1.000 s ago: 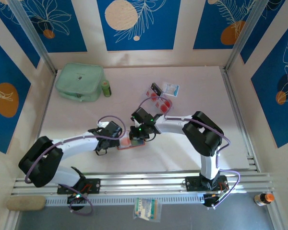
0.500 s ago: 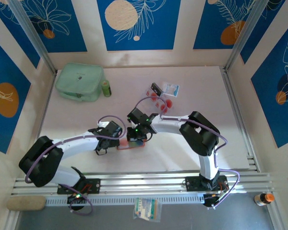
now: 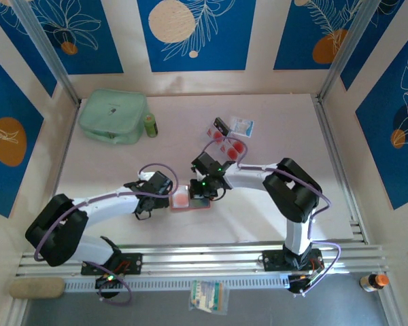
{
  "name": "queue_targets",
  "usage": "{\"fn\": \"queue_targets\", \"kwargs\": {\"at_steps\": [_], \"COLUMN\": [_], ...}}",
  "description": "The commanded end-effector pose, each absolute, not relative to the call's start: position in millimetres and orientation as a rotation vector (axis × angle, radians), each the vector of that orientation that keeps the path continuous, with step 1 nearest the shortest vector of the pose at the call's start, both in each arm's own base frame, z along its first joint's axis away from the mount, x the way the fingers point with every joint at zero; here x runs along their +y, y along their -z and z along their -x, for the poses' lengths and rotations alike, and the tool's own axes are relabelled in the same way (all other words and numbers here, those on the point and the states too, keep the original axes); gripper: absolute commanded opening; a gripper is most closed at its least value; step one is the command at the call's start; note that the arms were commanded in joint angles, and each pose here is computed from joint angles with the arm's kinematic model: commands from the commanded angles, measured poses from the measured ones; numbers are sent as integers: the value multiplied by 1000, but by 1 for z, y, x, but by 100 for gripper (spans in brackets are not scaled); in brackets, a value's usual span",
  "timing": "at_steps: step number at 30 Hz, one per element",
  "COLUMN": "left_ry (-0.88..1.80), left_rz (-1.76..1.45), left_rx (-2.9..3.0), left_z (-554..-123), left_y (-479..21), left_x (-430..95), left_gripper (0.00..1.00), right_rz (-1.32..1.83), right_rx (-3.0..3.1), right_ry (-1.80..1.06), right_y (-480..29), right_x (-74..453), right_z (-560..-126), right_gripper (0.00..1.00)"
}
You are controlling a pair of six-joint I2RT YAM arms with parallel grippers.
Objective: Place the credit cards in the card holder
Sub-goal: Insert the credit card into the card slot.
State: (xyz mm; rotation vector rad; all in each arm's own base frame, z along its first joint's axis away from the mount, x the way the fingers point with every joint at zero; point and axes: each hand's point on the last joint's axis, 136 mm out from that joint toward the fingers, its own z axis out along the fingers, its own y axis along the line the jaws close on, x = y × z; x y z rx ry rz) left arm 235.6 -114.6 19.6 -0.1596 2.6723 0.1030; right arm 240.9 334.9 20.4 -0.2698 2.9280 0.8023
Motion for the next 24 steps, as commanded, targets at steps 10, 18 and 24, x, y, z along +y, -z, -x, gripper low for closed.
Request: {"fn": "queue_targets", "kwargs": {"at_steps": [10, 18, 24], "left_ry": [-26, 13, 29], "left_rz": [137, 116, 96], "left_rx": [2660, 2659, 2667], "left_z": [-241, -246, -249], "left_y": [-27, -28, -26], "left_x": [-125, -133, -139], "left_gripper": [91, 91, 91], "right_rz": [325, 343, 344], "right_rx": [2863, 2868, 2892], "right_ry": [-874, -896, -883], "right_y": [-55, -53, -43], "right_x": [332, 343, 346], "right_z": [-242, -233, -228], "right_gripper": [2, 2, 2]}}
